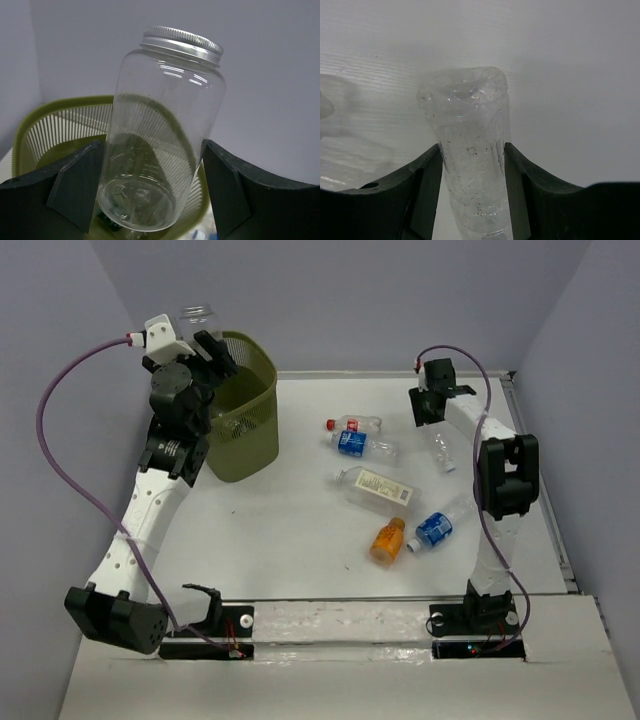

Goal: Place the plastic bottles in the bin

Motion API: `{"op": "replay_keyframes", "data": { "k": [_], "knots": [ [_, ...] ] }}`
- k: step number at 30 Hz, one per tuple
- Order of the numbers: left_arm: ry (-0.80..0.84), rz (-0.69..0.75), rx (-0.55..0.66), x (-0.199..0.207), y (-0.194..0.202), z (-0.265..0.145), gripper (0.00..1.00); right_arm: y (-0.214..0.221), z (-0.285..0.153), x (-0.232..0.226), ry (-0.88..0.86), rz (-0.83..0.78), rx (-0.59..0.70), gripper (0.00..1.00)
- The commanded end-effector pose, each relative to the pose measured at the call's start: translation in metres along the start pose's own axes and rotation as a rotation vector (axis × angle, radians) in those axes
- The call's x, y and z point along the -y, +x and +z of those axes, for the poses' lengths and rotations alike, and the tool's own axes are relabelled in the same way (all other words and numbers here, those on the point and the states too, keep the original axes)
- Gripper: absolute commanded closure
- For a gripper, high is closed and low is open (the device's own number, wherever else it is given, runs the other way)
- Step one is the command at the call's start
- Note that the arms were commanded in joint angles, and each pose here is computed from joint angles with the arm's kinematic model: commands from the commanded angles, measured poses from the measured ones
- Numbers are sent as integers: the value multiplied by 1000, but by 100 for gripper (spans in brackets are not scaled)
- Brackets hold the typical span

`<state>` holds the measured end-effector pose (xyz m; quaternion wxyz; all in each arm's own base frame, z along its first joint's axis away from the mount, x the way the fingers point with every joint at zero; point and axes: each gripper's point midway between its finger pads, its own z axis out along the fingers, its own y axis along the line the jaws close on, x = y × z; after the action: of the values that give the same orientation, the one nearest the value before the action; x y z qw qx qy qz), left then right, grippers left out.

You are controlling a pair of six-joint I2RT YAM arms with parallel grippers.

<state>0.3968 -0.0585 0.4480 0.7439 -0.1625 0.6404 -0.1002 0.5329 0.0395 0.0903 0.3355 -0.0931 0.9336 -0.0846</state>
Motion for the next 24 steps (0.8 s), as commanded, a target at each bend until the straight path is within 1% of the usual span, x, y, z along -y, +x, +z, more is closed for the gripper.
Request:
{"op": "replay_keyframes", "data": {
  "k": [1,2,3,4,5,6,7,8,9,10,11,12,13,14,15,16,17,19,20,21,22,23,24],
  "knots": [
    [-30,-72,134,-10,-37,25,40,-83,-83,27,33,115,343,63],
    [-38,-64,136,-13,-35,30,40,-97,-100,31,34,134,399,66],
    [-62,-55,152,-19,-36,35,40,-101,-122,27,18,150,443,66],
    [-87,-36,136,-24,-24,44,40,-105,-134,29,15,161,474,67],
    [-109,-16,139,-29,-23,48,40,-113,-157,18,-13,160,532,67],
    [-123,0,128,-32,-17,52,40,-112,-155,11,-25,154,533,67],
    [-138,18,108,-36,-6,58,39,-124,-183,10,-36,161,604,67],
    [-149,26,92,-39,0,59,36,-128,-196,2,-68,163,636,67],
    [-154,31,76,-42,8,61,19,-129,-206,-6,-101,163,657,67],
    [-156,32,66,-43,14,61,12,-133,-221,-20,-147,160,692,67],
    [-145,20,65,-42,14,59,7,-144,-249,-31,-213,159,762,67],
    [-140,14,65,-42,15,56,3,-147,-263,-41,-257,179,790,67],
    [-131,10,58,-41,18,54,1,-152,-275,-51,-279,175,820,67],
    [-102,-1,68,-36,11,48,1,-160,-298,-74,-313,158,866,67],
    [-88,-16,62,-35,12,44,1,-163,-309,-85,-327,142,884,66],
    [-68,-34,76,-31,1,36,1,-174,-327,-93,-350,141,927,67],
    [-31,-44,66,-25,0,31,1,-178,-340,-119,-419,119,946,67],
    [28,-75,63,-16,-8,12,1,-188,-363,-142,-520,133,993,67],
    [71,-82,48,-9,-7,4,1,-196,-385,-152,-587,127,1033,67],
    [92,-105,38,-8,-8,-11,1,-197,-392,-175,-652,129,1030,67],
    [129,-114,24,-4,-8,-21,1,-207,-414,-181,-693,129,1069,67],
    [138,-119,-1,-5,-2,-30,1,-210,-434,-199,-748,123,1107,67],
    [156,-126,-11,-7,0,-46,1,-215,-435,-213,-773,115,1113,67]
  ]
}}
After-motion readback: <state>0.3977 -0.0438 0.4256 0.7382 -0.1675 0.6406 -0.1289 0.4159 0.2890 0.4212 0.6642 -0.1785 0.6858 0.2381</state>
